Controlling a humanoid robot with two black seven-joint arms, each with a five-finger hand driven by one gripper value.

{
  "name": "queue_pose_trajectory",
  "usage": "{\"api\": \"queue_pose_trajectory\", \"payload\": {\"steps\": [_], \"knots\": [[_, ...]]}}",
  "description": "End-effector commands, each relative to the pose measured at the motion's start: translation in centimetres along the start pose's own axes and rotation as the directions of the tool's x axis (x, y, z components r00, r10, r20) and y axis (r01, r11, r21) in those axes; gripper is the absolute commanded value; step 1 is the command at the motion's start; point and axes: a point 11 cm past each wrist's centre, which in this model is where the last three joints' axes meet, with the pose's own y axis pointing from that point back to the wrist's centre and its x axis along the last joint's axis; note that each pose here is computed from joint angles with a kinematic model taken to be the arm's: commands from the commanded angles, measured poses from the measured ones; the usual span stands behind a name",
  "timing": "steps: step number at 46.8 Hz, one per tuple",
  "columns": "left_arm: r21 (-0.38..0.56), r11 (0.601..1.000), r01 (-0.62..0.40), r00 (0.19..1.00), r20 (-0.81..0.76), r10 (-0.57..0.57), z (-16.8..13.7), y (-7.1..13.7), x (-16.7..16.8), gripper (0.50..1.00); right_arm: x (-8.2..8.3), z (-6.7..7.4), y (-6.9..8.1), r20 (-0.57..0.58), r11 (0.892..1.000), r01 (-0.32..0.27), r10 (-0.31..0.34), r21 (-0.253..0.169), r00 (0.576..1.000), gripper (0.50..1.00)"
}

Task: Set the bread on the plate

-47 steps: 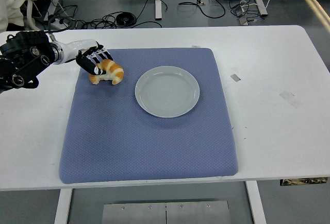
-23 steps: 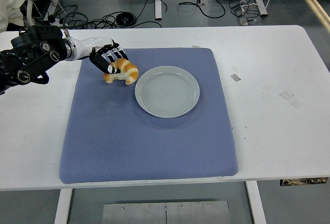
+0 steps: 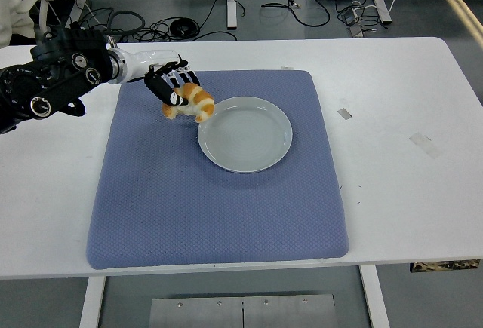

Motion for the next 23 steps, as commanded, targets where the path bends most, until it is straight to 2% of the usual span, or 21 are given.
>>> {"api": "queue_pose_trajectory", "payload": {"steps": [1, 12, 23], "knots": [[0.007, 1.000, -0.020, 1.000, 0.004, 0.020, 0.4, 0.0, 0.1, 0.500, 0.0, 0.0, 0.0, 0.000, 1.000, 0.000, 0.000, 0.000, 1.000, 1.000], [0.032, 0.999, -0.026, 1.000, 0.007, 0.026, 1.7, -0.7, -1.2, 0.500, 0.0, 0.0, 0.0, 0.000, 1.000, 0.000, 0.000, 0.000, 1.000, 1.000], [0.008, 1.000, -0.015, 1.000, 0.008, 0.015, 3.4, -0.9, -2.4, 0.500, 0.0, 0.0, 0.0, 0.000, 1.000, 0.000, 0.000, 0.000, 1.000, 1.000]]}}
